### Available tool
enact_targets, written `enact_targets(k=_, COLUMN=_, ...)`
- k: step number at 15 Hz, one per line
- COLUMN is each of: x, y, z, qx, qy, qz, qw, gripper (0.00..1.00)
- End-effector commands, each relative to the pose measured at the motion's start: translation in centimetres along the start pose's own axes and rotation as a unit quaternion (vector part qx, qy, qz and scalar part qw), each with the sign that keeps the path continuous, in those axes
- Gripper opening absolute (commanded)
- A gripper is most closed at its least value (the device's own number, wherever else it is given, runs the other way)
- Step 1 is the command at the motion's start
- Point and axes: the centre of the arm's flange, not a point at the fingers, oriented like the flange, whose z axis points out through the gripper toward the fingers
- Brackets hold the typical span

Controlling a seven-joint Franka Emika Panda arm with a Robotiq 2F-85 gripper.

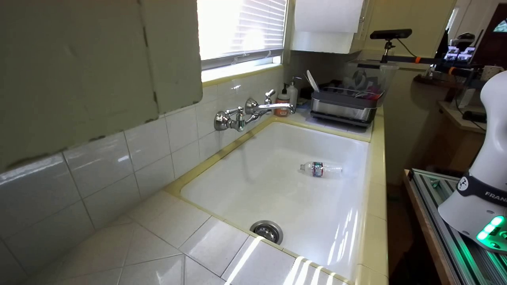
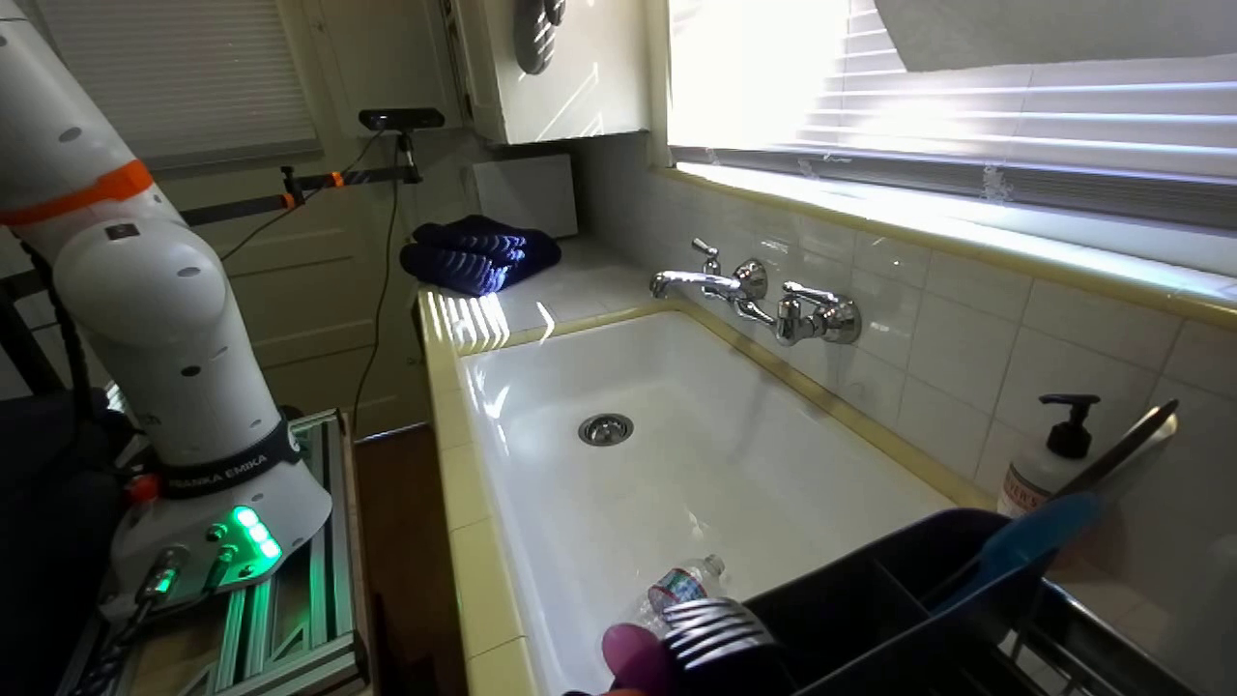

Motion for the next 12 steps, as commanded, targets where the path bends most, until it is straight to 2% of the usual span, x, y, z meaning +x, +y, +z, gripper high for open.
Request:
enact_targets(k=1, x=0.2, y=0.9, z=0.0, qx=-0.013, qy=0.023, qz=-0.010, qw=0.9996, gripper=1.00)
enact_targets(k=4, x=0.8, y=1.6, z=0.7, qx=-0.013, qy=0.047, qz=-0.011, qw=0.9987, gripper=1.00)
enact_targets(k=9, x=1.8, y=2.9, z=1.2, qx=-0.042, qy=0.082, qz=-0.017, qw=0.9956, gripper=1.00)
enact_targets(k=12, x=1.8, y=3.0, z=1.8, qx=-0.032, qy=0.071, qz=-0.013, qw=0.9969, gripper=1.00)
